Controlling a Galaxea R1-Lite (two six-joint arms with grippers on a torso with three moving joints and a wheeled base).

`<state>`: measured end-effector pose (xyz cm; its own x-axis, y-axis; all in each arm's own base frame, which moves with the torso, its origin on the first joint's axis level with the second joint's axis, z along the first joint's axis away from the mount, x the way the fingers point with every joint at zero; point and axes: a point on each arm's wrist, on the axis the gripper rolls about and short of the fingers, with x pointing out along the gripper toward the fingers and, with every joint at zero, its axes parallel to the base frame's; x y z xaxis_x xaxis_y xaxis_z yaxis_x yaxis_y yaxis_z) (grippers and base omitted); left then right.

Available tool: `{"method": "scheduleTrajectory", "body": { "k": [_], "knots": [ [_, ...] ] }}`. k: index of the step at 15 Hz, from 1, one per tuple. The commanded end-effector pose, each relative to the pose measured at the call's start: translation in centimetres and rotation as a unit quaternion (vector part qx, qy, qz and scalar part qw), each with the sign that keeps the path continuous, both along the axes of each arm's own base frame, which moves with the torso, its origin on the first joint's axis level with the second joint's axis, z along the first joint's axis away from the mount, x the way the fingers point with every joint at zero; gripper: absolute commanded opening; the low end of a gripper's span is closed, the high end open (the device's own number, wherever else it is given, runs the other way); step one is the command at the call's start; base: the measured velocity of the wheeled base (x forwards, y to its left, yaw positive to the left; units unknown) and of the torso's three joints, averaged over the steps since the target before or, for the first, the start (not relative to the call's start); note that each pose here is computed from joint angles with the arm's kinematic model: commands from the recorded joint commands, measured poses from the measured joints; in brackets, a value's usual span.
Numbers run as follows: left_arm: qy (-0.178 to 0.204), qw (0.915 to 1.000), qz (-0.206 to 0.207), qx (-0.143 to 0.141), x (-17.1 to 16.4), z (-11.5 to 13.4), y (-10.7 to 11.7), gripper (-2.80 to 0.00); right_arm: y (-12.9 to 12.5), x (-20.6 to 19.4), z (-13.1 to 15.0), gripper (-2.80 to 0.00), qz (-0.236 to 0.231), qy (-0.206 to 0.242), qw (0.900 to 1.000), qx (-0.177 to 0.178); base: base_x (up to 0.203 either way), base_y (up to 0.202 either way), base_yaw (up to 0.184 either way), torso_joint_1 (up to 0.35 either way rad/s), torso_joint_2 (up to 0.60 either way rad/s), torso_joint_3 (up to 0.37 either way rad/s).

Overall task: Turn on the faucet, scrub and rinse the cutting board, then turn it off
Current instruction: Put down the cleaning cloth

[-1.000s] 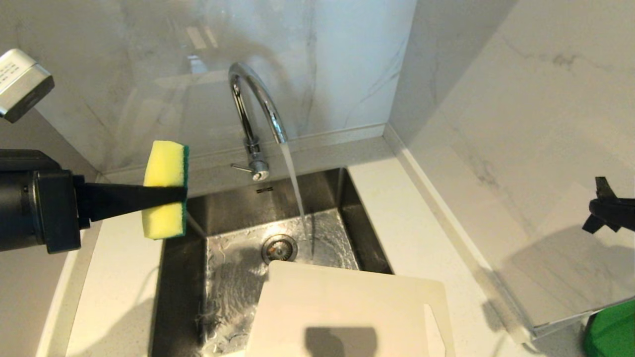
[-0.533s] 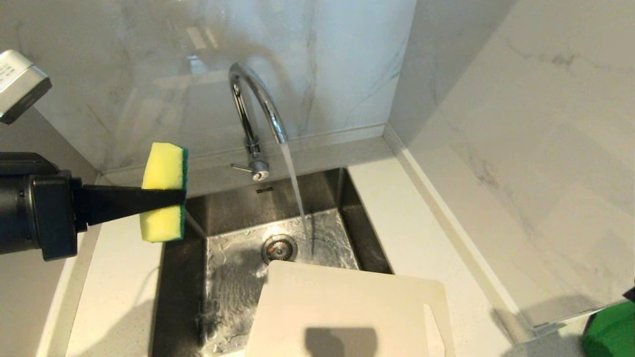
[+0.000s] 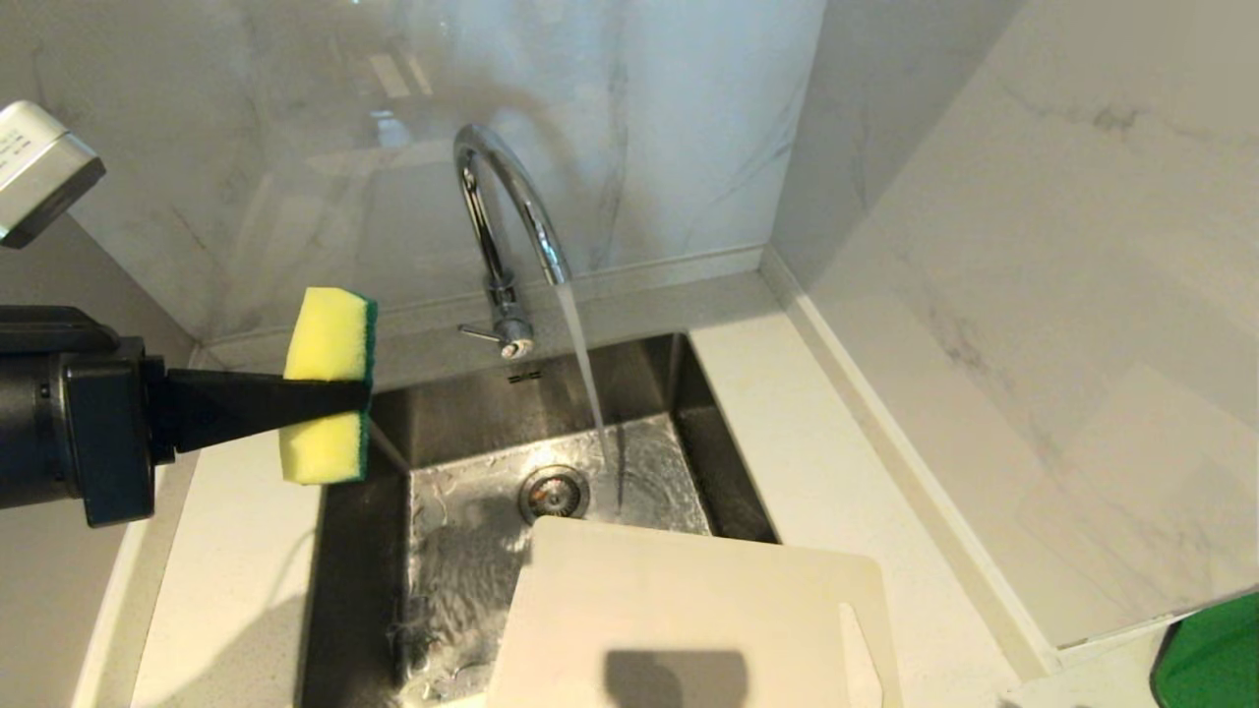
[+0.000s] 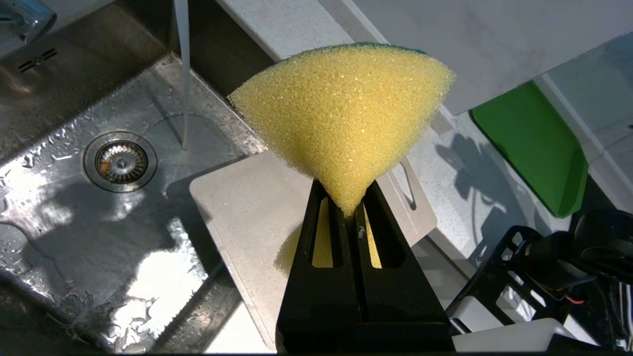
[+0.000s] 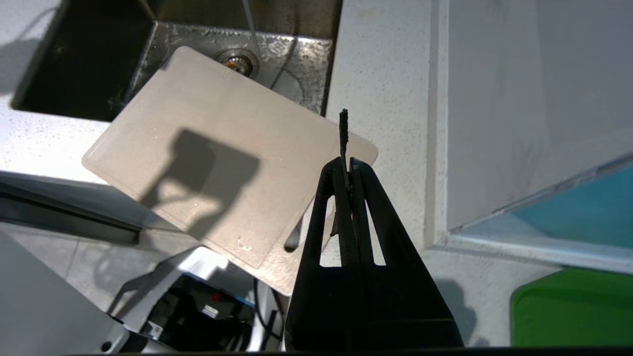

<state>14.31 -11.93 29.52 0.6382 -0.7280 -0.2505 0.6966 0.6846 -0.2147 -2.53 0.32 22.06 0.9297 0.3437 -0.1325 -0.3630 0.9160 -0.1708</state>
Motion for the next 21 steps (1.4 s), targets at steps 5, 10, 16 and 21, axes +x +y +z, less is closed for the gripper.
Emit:
{"method": "scheduleTrajectory", "body": {
  "k": [5, 10, 16, 21],
  "knots": [
    [0.011, 0.9999, -0.002, 0.007, -0.3, -0.9, 0.3, -2.8, 0.2, -1.8, -2.8, -2.8, -0.052, -0.007, 0.995, 0.081, 0.0, 0.0, 0.0, 0.0, 0.0, 0.0],
    [0.001, 1.0, -0.001, 0.0, -0.3, -0.2, 0.2, -2.8, 0.4, -1.9, -6.0, -2.8, -0.044, 0.01, 0.996, 0.078, 0.0, 0.0, 0.0, 0.0, 0.0, 0.0],
    [-0.001, 1.0, -0.001, -0.003, -0.4, 0.0, 0.3, -2.8, 0.3, -0.8, -12.0, -2.8, -0.053, -0.085, 0.994, 0.045, 0.0, 0.0, 0.0, 0.0, 0.0, 0.0],
    [-0.01, 0.9998, 0.002, -0.016, -0.6, 0.8, 0.5, -2.8, 0.0, -0.2, -13.4, -2.8, -0.133, -0.073, 0.988, 0.034, 0.0, 0.0, 0.0, 0.0, 0.0, 0.0]
  ]
}}
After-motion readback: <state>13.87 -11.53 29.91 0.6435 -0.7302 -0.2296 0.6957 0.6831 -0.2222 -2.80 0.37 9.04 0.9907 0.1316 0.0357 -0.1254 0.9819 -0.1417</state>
